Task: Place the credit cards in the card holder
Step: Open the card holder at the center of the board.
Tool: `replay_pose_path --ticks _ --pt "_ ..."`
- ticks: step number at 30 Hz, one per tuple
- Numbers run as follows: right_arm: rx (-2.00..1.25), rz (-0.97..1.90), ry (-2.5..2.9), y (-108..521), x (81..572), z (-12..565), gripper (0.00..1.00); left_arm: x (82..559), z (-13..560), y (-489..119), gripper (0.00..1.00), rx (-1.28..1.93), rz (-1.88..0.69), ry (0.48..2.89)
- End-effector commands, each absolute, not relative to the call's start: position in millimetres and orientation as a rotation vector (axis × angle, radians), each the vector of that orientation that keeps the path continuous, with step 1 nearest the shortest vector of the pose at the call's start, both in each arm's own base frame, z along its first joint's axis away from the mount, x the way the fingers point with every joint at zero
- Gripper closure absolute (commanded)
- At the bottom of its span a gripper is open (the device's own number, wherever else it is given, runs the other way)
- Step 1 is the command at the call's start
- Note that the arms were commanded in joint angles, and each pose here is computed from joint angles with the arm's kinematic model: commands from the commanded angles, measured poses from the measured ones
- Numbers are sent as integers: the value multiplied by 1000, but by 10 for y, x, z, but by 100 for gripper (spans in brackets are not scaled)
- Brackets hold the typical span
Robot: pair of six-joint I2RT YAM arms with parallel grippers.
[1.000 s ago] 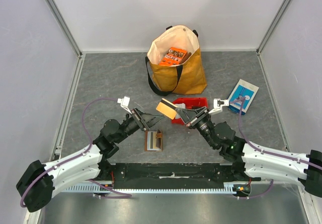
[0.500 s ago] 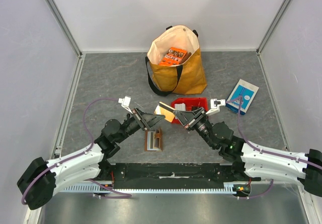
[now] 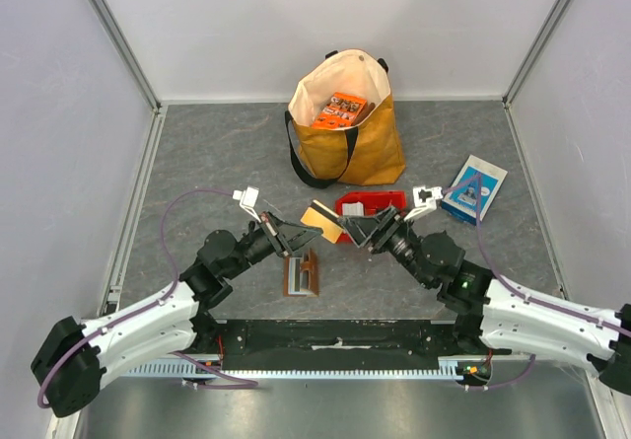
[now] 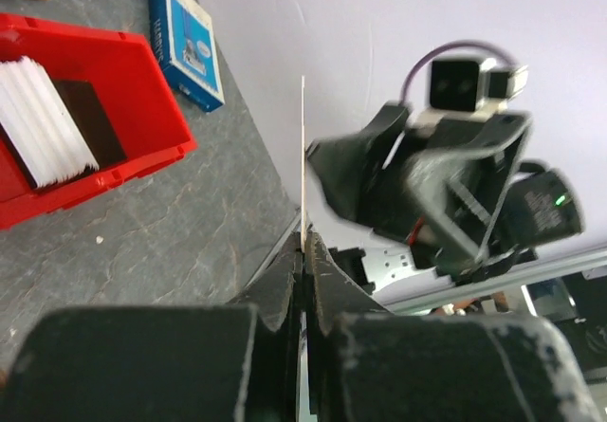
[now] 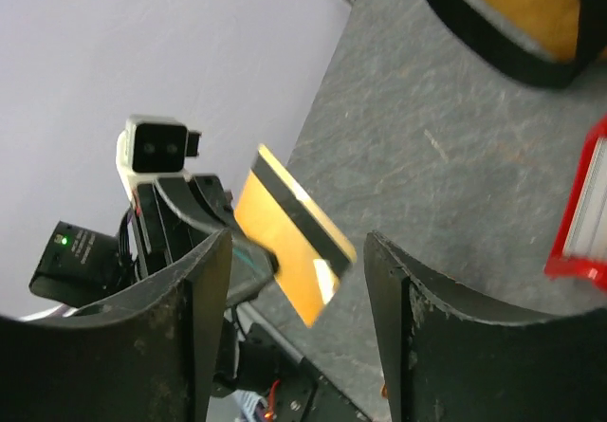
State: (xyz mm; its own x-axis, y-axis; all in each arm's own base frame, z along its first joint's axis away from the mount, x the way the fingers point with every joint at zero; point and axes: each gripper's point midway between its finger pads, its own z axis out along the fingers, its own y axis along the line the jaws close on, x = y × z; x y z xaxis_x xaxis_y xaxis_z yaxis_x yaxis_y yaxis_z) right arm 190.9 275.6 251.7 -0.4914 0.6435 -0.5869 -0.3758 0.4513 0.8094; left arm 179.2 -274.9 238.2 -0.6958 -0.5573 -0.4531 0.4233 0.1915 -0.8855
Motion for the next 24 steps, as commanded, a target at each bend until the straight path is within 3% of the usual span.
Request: replay_pose_path --ticks 1,12,19,24 --pt "-17 1118 1685 2676 1984 2906 34 1657 2292 -2767 98 65 -1536 1795" --pt "-665 1260 1919 3016 1733 2646 37 1221 2308 -2791 98 596 -1636 1855" --pt "-730 1282 1967 2966 1578 2478 36 1289 2360 -2734 98 614 -1623 1835" --pt "-770 1348 1952 2977 1458 2485 44 1304 2349 -2723 98 619 -1630 1836"
